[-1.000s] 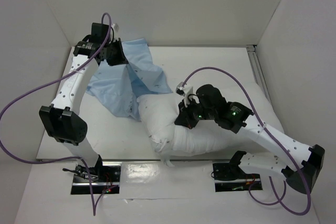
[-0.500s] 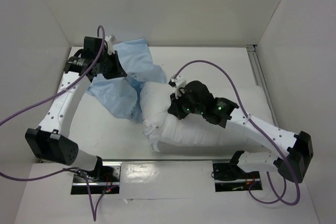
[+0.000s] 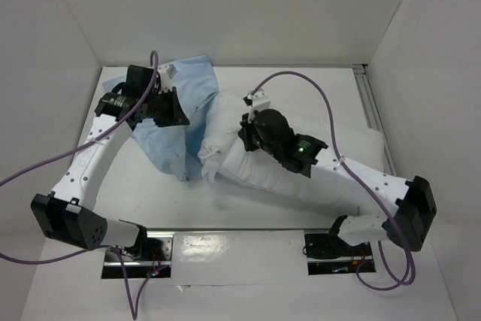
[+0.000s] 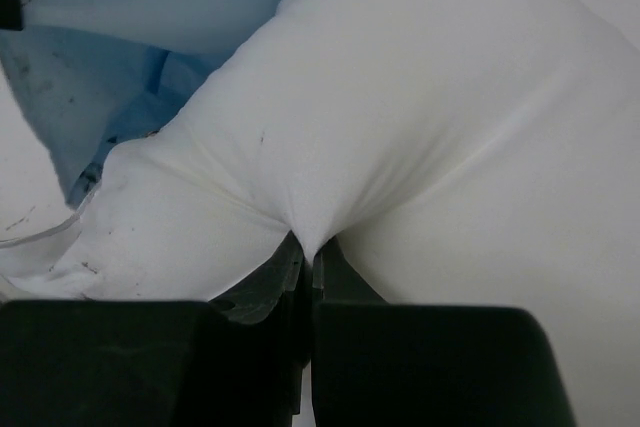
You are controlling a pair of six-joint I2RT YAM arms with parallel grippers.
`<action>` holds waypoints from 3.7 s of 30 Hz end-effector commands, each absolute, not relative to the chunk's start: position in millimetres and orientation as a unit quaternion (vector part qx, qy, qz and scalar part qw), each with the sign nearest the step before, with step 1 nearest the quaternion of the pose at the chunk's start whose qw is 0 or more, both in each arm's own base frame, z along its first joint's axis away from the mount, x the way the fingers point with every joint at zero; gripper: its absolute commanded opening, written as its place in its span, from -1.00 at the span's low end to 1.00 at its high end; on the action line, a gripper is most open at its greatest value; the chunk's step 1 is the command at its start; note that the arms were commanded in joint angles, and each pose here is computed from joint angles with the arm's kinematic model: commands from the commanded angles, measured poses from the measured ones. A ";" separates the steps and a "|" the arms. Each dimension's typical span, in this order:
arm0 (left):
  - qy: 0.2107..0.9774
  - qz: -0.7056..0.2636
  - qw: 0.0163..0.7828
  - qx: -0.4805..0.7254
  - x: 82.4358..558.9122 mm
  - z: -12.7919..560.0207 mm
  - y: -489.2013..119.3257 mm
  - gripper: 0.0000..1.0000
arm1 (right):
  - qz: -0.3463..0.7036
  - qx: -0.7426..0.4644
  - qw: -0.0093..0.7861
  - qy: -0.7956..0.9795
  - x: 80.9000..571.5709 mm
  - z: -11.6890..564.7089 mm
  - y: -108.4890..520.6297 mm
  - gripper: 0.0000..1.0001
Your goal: Put the pillow into the pillowcase
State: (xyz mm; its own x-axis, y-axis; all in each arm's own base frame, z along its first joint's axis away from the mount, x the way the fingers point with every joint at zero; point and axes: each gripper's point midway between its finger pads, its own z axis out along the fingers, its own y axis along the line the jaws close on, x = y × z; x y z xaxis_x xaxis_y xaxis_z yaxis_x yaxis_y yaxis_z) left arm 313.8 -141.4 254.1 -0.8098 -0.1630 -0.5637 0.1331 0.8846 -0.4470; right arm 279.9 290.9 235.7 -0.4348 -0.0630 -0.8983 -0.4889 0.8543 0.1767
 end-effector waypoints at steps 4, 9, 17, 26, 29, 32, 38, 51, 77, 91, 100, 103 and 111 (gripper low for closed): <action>0.902 -0.280 0.327 0.036 295.9 280.1 -154.4 -1.00 | 0.215 -0.075 0.554 0.801 325.2 268.5 318.5 -1.00; 0.898 -0.295 0.321 0.056 278.0 279.3 -158.7 -1.00 | 0.139 -0.032 0.544 0.827 341.1 232.6 333.9 -1.00; 0.896 -0.306 0.312 0.081 258.4 284.4 -159.2 -1.00 | 0.072 0.016 0.531 0.844 358.2 209.4 336.2 -1.00; 0.917 -0.274 0.277 0.078 240.1 243.7 -154.9 -1.00 | 0.166 0.026 0.556 0.814 354.6 263.9 353.0 -1.00; 0.921 -0.266 0.270 0.088 234.4 239.9 -156.6 -1.00 | 0.168 0.015 0.552 0.817 355.4 257.5 358.9 -1.00; 0.910 -0.288 0.281 0.099 231.1 258.1 -162.6 -1.00 | 0.157 -0.005 0.522 0.839 352.3 220.1 366.5 -1.00; 0.892 -0.280 0.343 0.086 258.1 299.2 -160.5 0.71 | 0.181 -0.028 0.480 0.858 312.8 173.4 370.3 -1.00; 0.929 -0.161 0.332 -0.027 402.5 245.6 -146.9 0.34 | 0.197 -0.034 0.465 0.862 295.7 161.0 370.0 -1.00; 0.960 -0.127 0.240 -0.065 464.4 131.5 -149.7 -0.53 | 0.187 -0.044 0.466 0.864 295.3 160.1 380.2 -1.00; 0.898 -0.252 0.361 0.014 447.5 280.2 -180.0 -1.00 | 0.181 -0.088 0.438 0.876 268.4 134.7 380.4 -1.00; 0.889 -0.257 0.377 0.043 450.1 291.7 -206.1 -1.00 | 0.201 -0.121 0.450 0.862 227.6 154.5 399.1 -1.00; 0.900 -0.238 0.362 0.038 463.8 276.3 -205.3 -1.00 | 0.189 -0.139 0.451 0.861 209.4 159.4 394.9 -1.00; 0.907 -0.234 0.349 0.023 475.4 263.0 -181.5 -1.00 | 0.189 -0.150 0.457 0.856 188.0 184.4 370.8 -1.00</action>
